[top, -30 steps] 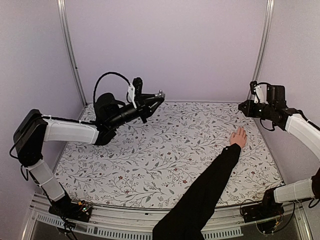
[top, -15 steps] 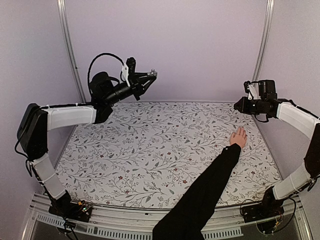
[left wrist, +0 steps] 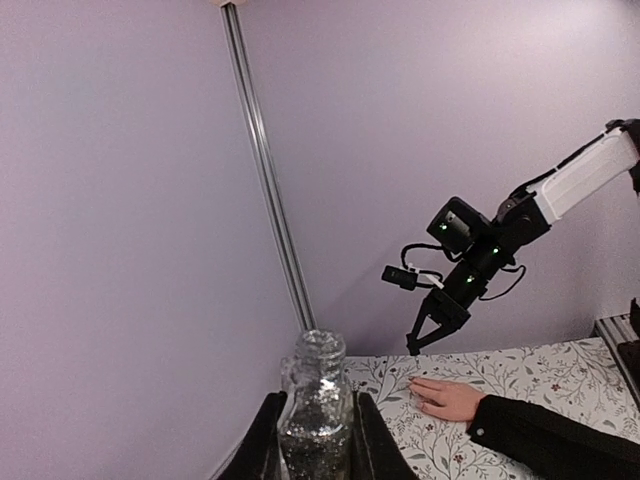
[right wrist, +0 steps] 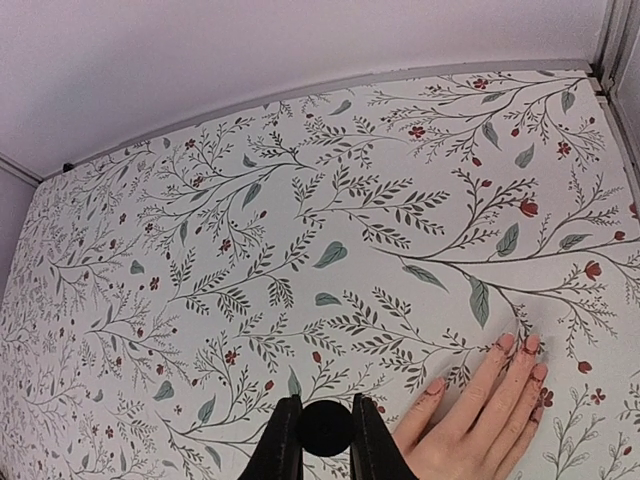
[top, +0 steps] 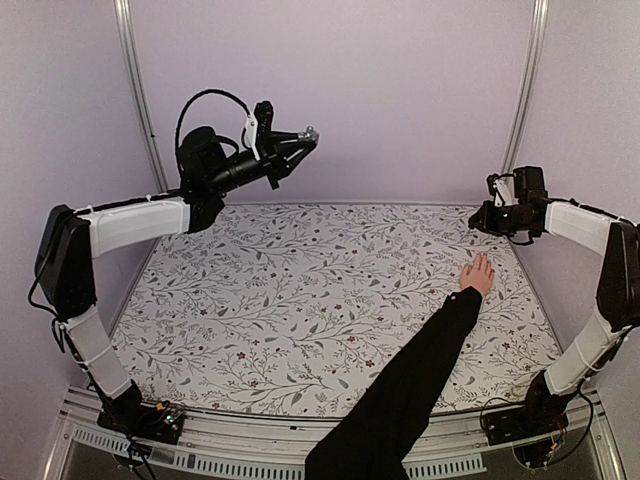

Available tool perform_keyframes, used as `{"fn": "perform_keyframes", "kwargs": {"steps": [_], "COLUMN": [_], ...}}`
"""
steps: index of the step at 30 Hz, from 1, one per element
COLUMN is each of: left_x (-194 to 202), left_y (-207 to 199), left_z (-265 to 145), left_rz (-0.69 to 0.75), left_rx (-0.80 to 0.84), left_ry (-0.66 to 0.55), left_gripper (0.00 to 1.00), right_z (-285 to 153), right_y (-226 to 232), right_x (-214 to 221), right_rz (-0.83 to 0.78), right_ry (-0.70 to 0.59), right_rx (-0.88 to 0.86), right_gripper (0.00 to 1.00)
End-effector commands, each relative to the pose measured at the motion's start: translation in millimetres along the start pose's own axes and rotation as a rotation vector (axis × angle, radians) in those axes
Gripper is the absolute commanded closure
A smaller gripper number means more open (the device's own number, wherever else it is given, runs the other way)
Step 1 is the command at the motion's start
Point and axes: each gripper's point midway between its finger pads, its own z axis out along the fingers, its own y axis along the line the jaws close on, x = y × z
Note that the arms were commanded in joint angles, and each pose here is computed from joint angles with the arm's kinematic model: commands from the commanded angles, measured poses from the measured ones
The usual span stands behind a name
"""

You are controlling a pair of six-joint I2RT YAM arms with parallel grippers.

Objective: Paint the nails
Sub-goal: Paint the nail polish on the nail.

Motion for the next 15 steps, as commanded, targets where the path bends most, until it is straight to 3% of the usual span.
{"fn": "perform_keyframes", "kwargs": {"steps": [1, 15], "left_x": [3, 15], "left_y": [-31, -79], "left_z": [-10, -8], "left_rz": [0.049, 0.062], "left_rx": [0.156, 0.303], "left_ry": [-0.032, -0.053], "left_gripper": [1.00, 1.00], "right_z": [-5, -13], "right_y": [11, -8], "right_x": [-21, -12], "right_rz": [-0.036, 0.005], "right_ry": [-0.037, -0.023], "right_rx": [-0.037, -0.010], "right_gripper": [1.00, 1.00]}}
